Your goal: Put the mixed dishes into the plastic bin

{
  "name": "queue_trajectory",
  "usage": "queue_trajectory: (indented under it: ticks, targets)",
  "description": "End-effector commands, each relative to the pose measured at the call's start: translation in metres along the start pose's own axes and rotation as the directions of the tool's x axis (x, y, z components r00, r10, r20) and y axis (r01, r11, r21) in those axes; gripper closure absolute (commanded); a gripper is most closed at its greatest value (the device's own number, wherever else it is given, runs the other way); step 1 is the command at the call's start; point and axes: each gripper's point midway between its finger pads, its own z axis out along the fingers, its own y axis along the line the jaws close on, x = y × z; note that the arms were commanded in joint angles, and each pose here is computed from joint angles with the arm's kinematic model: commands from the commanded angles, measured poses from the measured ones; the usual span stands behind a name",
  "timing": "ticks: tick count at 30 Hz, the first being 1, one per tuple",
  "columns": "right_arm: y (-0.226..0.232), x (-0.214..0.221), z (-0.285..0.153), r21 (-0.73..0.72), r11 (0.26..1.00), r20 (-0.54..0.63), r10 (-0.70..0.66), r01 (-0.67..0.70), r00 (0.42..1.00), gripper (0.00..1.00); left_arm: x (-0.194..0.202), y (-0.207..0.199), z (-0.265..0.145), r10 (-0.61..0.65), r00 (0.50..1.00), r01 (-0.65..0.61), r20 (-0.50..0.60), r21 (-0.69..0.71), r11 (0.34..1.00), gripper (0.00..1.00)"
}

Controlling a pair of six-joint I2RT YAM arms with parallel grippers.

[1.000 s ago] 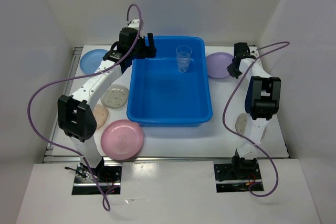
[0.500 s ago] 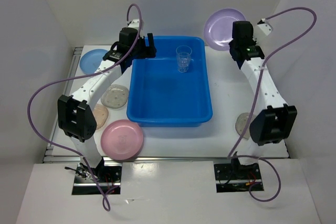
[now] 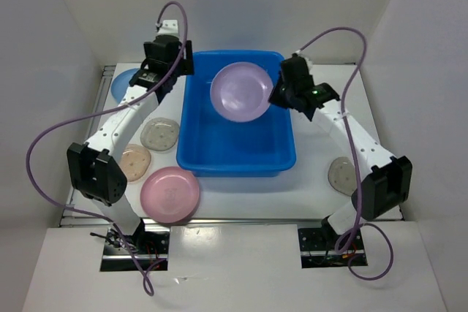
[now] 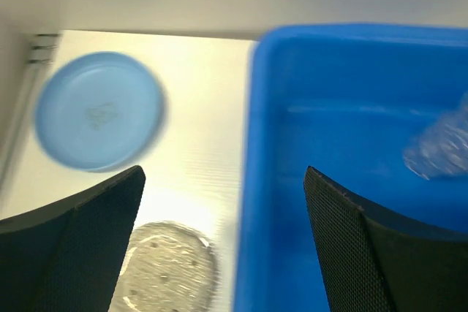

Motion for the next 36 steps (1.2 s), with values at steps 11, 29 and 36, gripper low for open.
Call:
queue_trajectory:
  ticks: [11, 29, 36]
  targets:
    - [0.007, 0.096, 0.055, 0.002, 0.994, -0.265, -0.105, 0.109, 0.958, 0.99, 0.081, 0.196, 0.076, -0.273, 0.945, 0.207, -0.181, -0.317, 0.926, 0.05]
    - [0.002, 0.12, 0.101, 0.087, 0.982, -0.304, -0.134, 0.167, 0.943, 0.76, 0.178, 0.271, 0.118, -0.435, 0.86, 0.268, -0.266, -0.489, 0.83, 0.05]
    - [0.02, 0.092, 0.077, 0.036, 0.994, -0.223, -0.096, 0.106, 0.97, 0.73, 0.184, 0.293, 0.126, -0.496, 0.844, 0.329, -0.202, -0.535, 0.778, 0.15]
